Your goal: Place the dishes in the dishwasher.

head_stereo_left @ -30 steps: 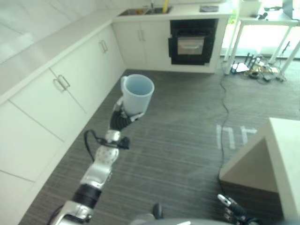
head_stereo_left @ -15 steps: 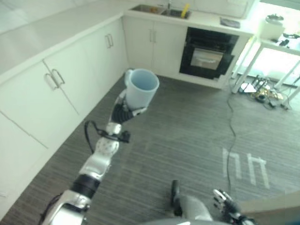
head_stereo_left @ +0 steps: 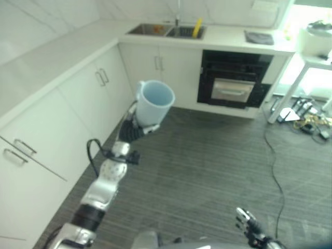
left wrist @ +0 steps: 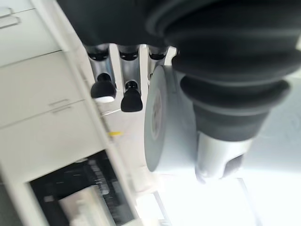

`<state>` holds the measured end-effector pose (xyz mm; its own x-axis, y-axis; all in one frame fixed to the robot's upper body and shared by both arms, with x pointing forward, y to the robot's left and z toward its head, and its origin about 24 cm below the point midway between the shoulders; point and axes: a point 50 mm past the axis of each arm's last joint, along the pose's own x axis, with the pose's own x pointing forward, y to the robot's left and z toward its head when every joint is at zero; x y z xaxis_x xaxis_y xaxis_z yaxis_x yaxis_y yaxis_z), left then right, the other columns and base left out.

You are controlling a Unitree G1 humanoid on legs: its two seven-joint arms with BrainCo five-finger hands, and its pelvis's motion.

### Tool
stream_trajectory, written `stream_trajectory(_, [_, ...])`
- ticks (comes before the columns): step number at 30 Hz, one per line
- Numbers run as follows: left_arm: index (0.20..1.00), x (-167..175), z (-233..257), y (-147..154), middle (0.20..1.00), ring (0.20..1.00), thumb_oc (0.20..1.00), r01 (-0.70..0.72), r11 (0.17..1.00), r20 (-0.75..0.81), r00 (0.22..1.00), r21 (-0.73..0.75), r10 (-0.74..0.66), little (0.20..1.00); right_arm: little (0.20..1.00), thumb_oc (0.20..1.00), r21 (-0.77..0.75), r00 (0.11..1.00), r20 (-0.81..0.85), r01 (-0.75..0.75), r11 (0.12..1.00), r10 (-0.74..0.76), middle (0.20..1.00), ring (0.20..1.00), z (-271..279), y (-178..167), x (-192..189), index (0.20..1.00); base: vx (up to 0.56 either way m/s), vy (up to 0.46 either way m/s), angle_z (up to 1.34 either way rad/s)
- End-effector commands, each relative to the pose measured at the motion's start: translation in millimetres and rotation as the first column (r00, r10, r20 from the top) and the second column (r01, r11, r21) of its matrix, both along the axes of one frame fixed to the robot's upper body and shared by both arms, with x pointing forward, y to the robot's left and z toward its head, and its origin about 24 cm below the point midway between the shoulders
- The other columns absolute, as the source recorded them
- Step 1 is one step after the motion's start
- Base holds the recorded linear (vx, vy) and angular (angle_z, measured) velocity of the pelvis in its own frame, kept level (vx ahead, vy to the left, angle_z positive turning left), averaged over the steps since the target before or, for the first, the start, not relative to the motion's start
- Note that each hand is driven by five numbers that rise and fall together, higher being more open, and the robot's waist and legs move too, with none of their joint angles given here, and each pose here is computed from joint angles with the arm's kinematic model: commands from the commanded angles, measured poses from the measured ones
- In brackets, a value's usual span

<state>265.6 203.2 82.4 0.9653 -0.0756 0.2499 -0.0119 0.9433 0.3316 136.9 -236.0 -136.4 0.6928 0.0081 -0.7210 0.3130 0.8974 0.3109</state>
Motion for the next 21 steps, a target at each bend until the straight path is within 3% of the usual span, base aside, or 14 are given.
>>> stream_trajectory(1, [0.2,3.8,39.4,-13.5,0.2,0.2,0.2,0.095,0.994,0.196,0.977,-0.063,-0.081,0.2,1.0,1.0,-0.042,0.998,0.039,-0.046,0.998,0.048,1.0,1.0,5.8,-8.9,7.3,1.0,0.5,0.193,-1.14])
stream_trajectory(11, [0.2,7.5,35.2,-16.7,0.2,0.2,0.2,0.123,0.992,0.188,0.975,-0.033,-0.115,0.2,1.0,1.0,-0.04,0.999,-0.029,-0.046,0.998,0.045,1.0,1.0,-3.8,4.3,-5.3,1.0,0.38,0.212,-1.14])
stream_trajectory(21, [0.2,18.8,34.4,-25.8,0.2,0.2,0.2,0.11,0.994,0.181,0.978,-0.026,-0.104,0.2,1.0,1.0,-0.066,0.996,-0.048,-0.078,0.995,0.075,1.0,1.0,-8.2,16.4,-13.4,1.0,0.18,0.111,0.06])
